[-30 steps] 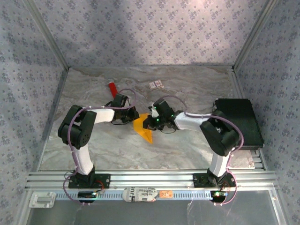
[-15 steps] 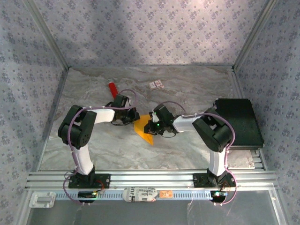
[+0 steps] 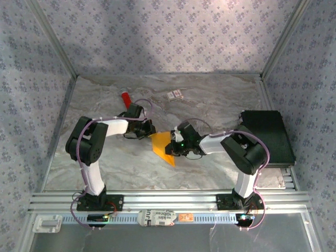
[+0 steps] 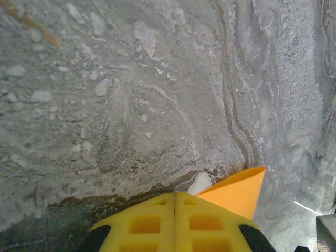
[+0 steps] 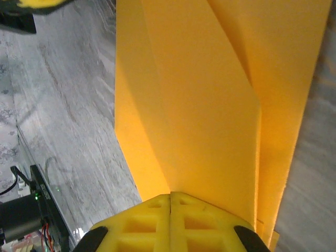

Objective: Fold a paper plane with a square sheet of paper (pick it up from the middle)
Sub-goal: Fourth fold the wing at the center of the table.

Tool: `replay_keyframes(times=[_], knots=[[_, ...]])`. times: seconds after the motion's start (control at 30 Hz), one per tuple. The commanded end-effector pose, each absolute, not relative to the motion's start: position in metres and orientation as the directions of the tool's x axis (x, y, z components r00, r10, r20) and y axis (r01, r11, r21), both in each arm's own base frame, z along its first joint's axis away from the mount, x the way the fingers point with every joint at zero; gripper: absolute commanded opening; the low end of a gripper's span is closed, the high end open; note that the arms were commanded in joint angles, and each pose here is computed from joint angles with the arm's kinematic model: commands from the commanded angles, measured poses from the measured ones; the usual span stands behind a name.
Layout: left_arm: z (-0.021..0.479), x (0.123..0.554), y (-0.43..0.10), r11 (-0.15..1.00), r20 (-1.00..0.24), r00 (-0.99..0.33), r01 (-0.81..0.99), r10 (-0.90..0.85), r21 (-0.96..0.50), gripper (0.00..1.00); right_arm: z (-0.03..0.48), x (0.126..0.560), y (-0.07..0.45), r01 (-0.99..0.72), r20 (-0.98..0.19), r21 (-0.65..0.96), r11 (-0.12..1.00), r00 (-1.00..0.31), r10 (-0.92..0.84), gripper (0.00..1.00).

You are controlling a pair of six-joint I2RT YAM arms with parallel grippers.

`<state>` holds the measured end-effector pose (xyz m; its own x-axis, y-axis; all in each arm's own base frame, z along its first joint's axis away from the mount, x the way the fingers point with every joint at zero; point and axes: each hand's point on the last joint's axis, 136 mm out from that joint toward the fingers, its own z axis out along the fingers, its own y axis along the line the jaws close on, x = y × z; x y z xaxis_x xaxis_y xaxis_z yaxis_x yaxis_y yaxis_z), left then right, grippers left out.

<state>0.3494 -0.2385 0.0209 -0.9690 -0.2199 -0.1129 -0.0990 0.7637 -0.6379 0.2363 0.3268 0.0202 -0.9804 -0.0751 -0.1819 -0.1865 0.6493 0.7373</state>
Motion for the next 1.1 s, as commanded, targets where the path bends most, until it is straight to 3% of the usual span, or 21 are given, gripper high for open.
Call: replay_keyframes(times=[0.0, 0.2, 0.4, 0.63, 1.07], knots=[[0.021, 0.365, -0.224, 0.794, -0.161, -0.954, -0.109, -0.252, -0.598, 0.03, -0.023, 0.19, 0.289, -0.067, 0.025, 0.651, 0.756, -0.994, -0.109, 0.0], [0.056, 0.362, -0.233, 0.769, -0.217, -0.946, -0.051, -0.242, -0.637, 0.05, -0.021, 0.194, 0.291, -0.072, 0.015, 0.657, 0.75, -0.994, -0.108, 0.0], [0.07, 0.328, -0.269, 0.743, -0.229, -0.961, 0.04, -0.154, -0.668, 0.06, -0.02, 0.197, 0.292, -0.073, 0.009, 0.656, 0.751, -0.995, -0.104, 0.0], [0.035, 0.284, -0.298, 0.737, -0.137, -0.989, 0.051, -0.058, -0.674, 0.05, -0.02, 0.198, 0.291, -0.067, 0.008, 0.654, 0.753, -0.995, -0.095, 0.0], [-0.028, 0.26, -0.257, 0.819, -0.005, -0.99, -0.113, -0.14, -0.562, 0.02, -0.006, 0.179, 0.285, -0.112, -0.013, 0.65, 0.751, -0.991, -0.137, 0.01]])
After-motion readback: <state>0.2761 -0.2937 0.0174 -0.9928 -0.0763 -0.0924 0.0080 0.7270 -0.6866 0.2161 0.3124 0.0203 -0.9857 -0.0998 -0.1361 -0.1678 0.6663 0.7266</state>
